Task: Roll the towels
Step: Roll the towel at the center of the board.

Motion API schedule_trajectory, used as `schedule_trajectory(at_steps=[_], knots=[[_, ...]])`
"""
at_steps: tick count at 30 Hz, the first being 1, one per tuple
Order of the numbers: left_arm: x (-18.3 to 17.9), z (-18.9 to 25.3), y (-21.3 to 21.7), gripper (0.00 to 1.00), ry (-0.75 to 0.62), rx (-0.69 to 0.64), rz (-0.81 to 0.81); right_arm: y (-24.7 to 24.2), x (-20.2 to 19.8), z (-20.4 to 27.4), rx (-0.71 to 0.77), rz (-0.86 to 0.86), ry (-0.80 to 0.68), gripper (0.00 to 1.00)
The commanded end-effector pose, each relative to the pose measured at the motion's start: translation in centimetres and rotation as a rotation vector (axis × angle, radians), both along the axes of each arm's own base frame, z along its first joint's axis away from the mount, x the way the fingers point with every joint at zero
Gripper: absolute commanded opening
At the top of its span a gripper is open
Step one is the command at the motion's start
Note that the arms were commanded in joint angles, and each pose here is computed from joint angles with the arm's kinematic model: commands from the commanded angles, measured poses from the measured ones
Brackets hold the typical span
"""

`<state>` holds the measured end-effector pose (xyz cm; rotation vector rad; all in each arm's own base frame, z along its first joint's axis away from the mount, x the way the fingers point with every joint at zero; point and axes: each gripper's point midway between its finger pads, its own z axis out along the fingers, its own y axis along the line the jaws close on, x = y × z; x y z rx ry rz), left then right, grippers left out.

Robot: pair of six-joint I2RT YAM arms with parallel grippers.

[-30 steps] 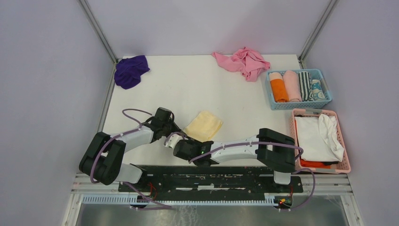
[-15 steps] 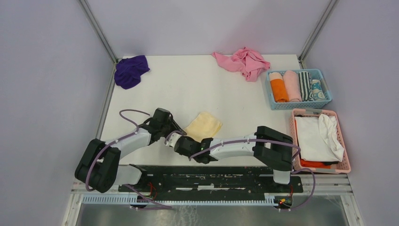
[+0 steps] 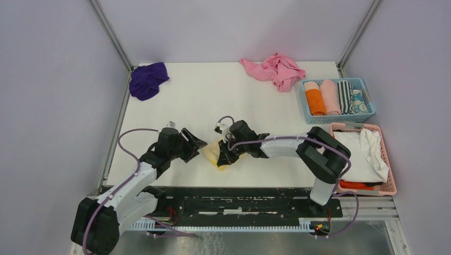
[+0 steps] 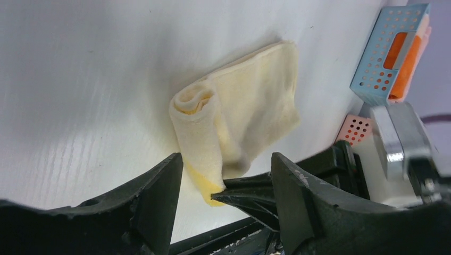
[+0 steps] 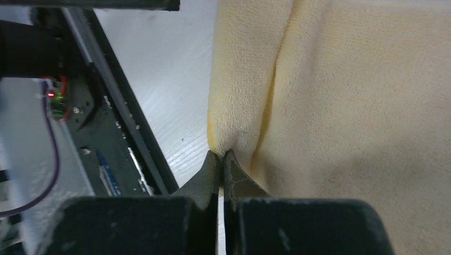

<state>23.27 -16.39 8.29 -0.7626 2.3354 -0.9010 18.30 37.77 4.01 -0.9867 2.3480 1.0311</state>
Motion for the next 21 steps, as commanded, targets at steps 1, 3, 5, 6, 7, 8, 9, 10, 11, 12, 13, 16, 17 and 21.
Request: schedule_trajectory(at_steps=[1,3,5,6,7,8,9,10,11,12,13,16,17,21], knots=[[-0.3,0.0,0.2,0.69,-0.055,0.001,-0.026,1.7,-0.7,2.0,0.274,-0.006,0.259,0.01],[-0.5,-0.5,0.0,0.69,-0.044,-0.006,-0.035,1.1,0.0,1.5,0.313,-0.061,0.322,0.01],[-0.6,-0.9,-0.3,0.69,-0.034,-0.018,-0.046,0.3,0.7,0.5,0.322,-0.127,0.378,0.01],[-0.6,-1.1,-0.5,0.69,-0.031,-0.027,-0.053,-0.1,0.9,-0.2,0.318,-0.155,0.402,0.0],[-0.5,-1.2,-0.7,0.69,-0.031,-0.035,-0.062,-0.6,1.1,-0.8,0.312,-0.18,0.425,0.0],[-0.5,-1.4,-0.9,0.69,-0.026,-0.042,-0.071,-1.0,1.3,-1.4,0.311,-0.208,0.45,0.0],[-0.5,-1.6,-1.1,0.69,-0.019,-0.045,-0.078,-1.4,1.6,-1.9,0.311,-0.236,0.469,0.01],[-0.4,-1.8,-1.2,0.69,-0.013,-0.047,-0.082,-1.9,1.6,-2.5,0.304,-0.258,0.49,0.01],[-0.4,-2.1,-1.3,0.69,-0.005,-0.045,-0.088,-2.4,1.8,-3.1,0.294,-0.282,0.509,0.01],[-0.3,-2.3,-1.4,0.69,0.0,-0.048,-0.091,-2.9,1.8,-3.9,0.271,-0.306,0.531,0.01],[-0.3,-2.4,-1.5,0.69,0.002,-0.051,-0.095,-3.3,1.7,-4.6,0.248,-0.323,0.548,0.01],[0.0,-2.6,-2.0,0.69,-0.002,-0.068,-0.107,-4.4,1.6,-6.2,0.198,-0.367,0.598,0.0],[0.1,-2.8,-2.1,0.69,-0.001,-0.071,-0.109,-4.7,1.6,-6.7,0.182,-0.378,0.614,0.0],[0.7,-3.5,-2.6,0.68,0.006,-0.083,-0.118,-5.5,1.1,-8.3,0.122,-0.396,0.665,0.0]])
